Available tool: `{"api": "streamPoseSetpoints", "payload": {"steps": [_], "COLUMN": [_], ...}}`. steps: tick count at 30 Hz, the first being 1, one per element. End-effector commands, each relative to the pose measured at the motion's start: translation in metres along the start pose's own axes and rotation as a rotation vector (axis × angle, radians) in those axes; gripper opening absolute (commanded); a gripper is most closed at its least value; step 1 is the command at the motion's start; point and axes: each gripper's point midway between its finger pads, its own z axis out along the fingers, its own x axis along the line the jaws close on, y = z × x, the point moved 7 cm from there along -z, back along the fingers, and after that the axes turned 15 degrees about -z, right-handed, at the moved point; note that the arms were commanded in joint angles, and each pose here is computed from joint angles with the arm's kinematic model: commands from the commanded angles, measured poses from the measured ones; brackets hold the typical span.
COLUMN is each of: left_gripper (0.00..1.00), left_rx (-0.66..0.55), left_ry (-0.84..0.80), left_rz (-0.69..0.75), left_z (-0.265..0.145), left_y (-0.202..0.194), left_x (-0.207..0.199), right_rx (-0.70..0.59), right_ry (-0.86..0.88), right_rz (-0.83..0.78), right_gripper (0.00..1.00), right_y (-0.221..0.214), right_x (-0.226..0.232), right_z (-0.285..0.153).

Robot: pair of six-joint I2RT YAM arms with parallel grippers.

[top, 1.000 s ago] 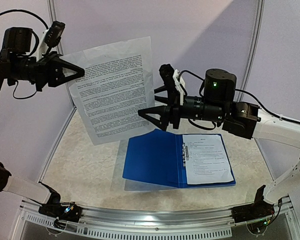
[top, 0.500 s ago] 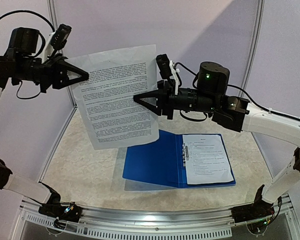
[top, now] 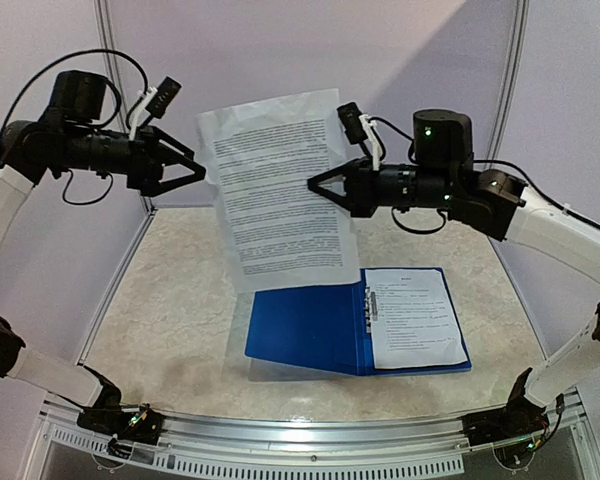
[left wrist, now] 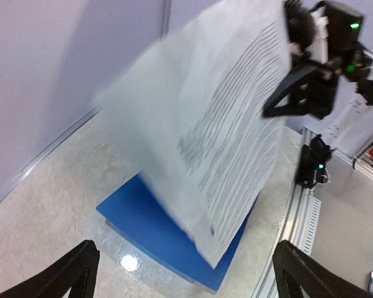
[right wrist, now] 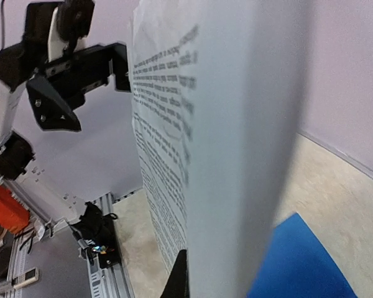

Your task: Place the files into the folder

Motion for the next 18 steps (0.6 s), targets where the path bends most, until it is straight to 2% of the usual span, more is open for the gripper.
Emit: {"api": "streamPoseSetpoints", "payload": {"steps": [1,7,12,18], "left_gripper": [1.00,0.99,1.00,1.00], "left_rx": [0.054,0.243,0.352,0.452], "left_ry": [0.289,0.257,0.187,0.163], "left_rz": [-0.183,-0.491,-0.687,-0.839], "left_z": [0.045,0.123,0.173,0.212], "left_y": [-0.024,-0.096,-0.145,-0.191], "left_x": [0.072,0.129,0.157,0.184], "right_rx": [0.301,0.520,0.660,0.777], "right_ry": [-0.265,-0.395,-0.474,-0.494], "right_rz": [0.267,0.516,0.604,0.643], "right_gripper": [0.00,0.00,0.00,0.00], "right_y": [-0.032,-0.076,-0.100,-0.119], "right_x": [-0.038,-0.069,-0.089,-0.102], "right_z": [-0.063,-0.133,-0.175,-0.193]}}
